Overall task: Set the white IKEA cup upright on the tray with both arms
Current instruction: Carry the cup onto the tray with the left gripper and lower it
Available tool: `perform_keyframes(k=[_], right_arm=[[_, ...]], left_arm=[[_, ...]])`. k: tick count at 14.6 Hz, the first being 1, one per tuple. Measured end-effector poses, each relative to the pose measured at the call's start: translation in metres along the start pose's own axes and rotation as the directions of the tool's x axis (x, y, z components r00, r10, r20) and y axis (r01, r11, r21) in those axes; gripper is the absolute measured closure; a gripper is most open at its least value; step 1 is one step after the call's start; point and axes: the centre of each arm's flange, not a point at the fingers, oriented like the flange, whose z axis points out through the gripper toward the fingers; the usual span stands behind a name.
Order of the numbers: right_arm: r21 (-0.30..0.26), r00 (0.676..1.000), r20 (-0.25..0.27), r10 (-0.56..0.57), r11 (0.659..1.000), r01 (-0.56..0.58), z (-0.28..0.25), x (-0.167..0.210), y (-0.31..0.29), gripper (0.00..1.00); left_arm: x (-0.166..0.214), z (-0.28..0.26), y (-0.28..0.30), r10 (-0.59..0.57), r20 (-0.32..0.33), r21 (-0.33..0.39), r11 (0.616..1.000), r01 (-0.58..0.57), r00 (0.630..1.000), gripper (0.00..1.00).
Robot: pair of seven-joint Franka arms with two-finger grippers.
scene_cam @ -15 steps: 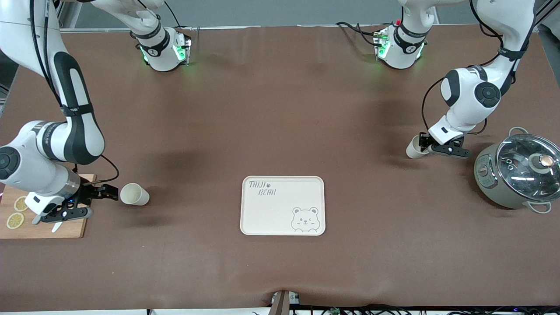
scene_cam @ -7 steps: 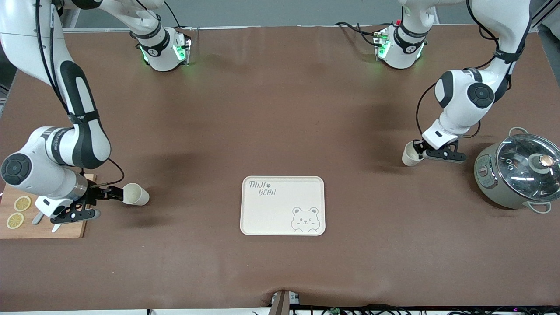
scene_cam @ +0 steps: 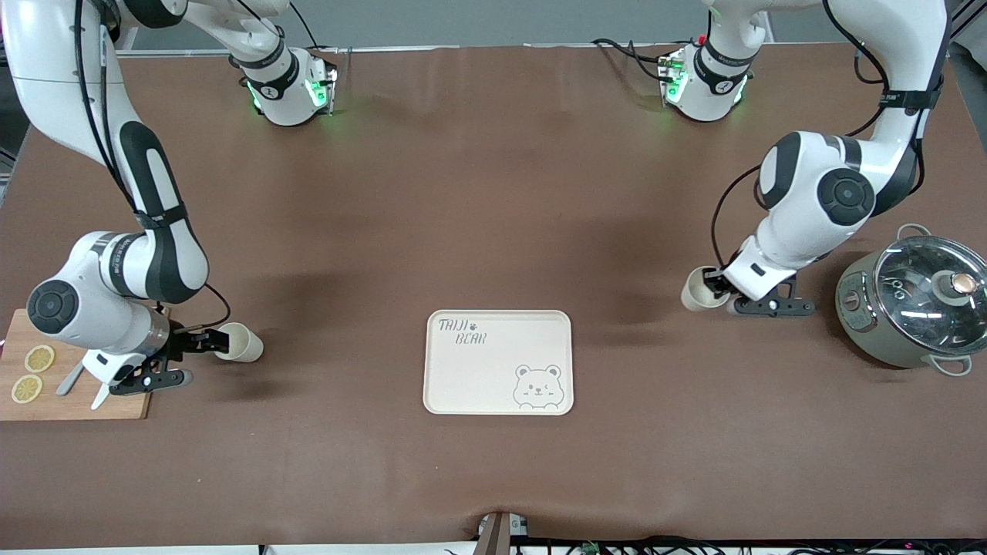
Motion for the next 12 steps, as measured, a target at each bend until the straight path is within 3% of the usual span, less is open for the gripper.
perform_keyframes(k=[4, 12], right_arm=[[0.004, 1.0, 0.015, -0.013, 1.0, 0.013, 0.008, -0.003, -0.001, 0.0], [0.004, 0.999, 0.028, -0.016, 1.0, 0.016, 0.028, -0.006, 0.0, 0.0]], left_arm=[[0.01, -0.002, 0.072, -0.083, -0.012, -0.027, 0.996, 0.082, 0.997, 0.96], [0.008, 0.051, 0.202, -0.166, 0.036, -0.062, 0.984, 0.168, 0.986, 0.96]])
